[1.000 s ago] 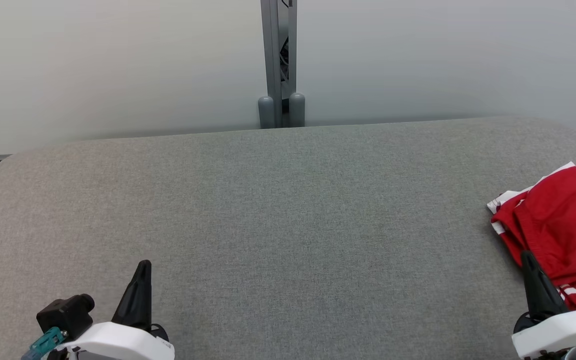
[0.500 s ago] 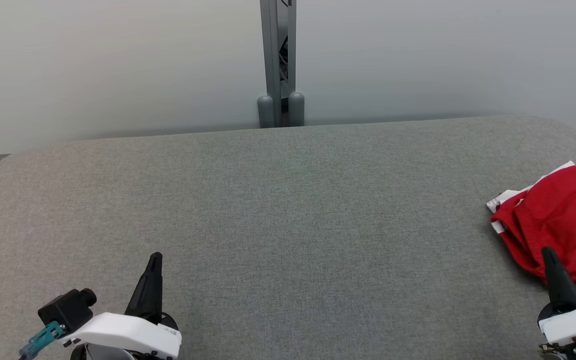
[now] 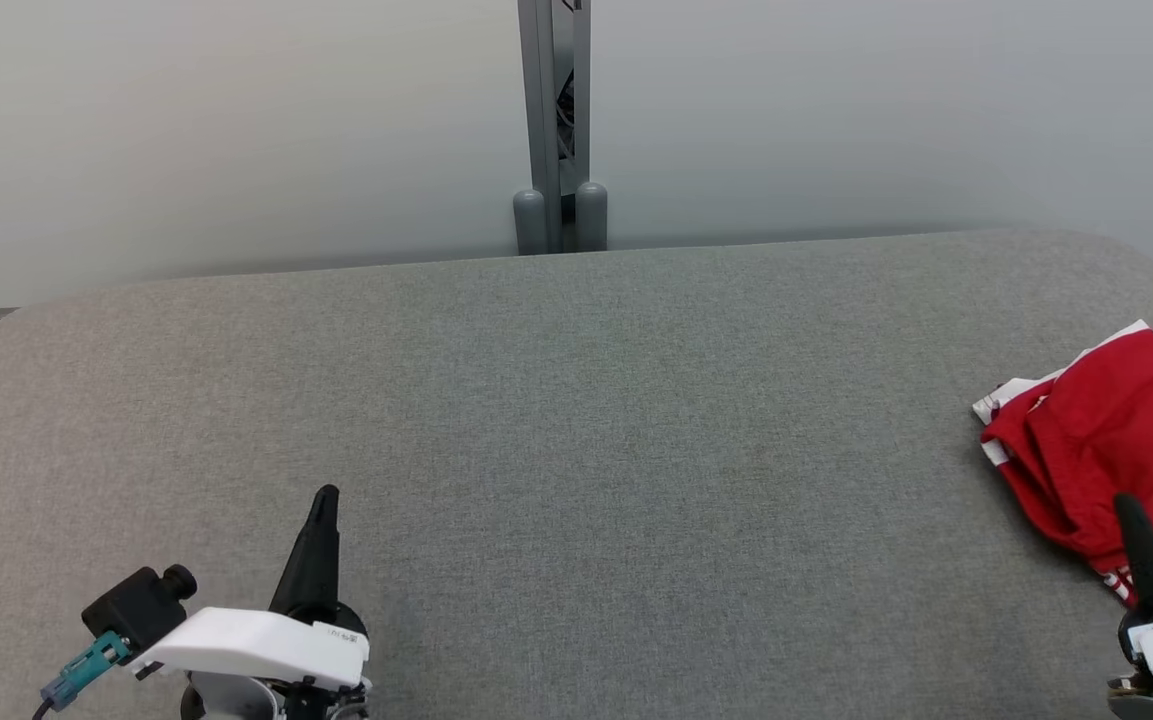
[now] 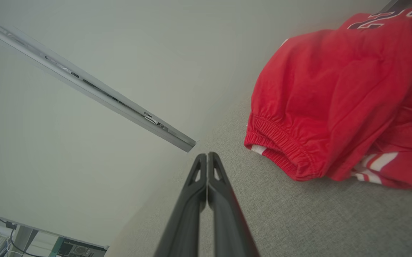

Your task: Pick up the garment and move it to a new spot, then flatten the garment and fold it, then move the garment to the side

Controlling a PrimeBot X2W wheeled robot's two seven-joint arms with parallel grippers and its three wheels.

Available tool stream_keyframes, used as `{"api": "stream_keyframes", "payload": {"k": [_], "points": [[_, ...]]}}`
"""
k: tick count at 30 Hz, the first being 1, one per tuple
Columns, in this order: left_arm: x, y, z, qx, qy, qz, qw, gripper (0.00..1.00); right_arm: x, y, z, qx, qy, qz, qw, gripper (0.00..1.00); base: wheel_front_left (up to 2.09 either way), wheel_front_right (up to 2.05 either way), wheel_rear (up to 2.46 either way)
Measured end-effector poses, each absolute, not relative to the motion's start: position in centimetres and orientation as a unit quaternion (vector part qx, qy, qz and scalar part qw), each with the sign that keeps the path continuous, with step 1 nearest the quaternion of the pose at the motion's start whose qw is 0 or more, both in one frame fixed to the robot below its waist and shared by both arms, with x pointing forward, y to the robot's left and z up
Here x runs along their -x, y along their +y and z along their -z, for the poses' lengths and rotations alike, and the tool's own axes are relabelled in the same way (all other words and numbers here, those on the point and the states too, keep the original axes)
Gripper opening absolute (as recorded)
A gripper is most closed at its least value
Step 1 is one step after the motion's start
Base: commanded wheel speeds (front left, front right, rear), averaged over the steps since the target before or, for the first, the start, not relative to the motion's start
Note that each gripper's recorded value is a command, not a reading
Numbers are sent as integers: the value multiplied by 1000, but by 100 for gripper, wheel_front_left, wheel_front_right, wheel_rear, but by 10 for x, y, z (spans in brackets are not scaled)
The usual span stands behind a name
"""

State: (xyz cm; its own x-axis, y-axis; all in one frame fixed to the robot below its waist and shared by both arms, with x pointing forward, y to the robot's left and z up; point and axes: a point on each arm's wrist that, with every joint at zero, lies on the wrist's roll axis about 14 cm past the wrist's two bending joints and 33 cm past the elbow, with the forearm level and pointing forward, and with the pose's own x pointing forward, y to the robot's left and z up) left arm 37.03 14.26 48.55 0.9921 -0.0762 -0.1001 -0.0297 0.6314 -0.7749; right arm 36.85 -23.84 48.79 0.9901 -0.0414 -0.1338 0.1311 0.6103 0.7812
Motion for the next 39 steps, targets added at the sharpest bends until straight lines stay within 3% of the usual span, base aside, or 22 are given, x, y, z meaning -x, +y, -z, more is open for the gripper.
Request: {"api": "stream_keyframes", "payload": {"k": [39], "points": [[-387,120,-499,597,45,22,800,0,-371,-268,-494,-605,23,51,795,0,0,0,0]]}}
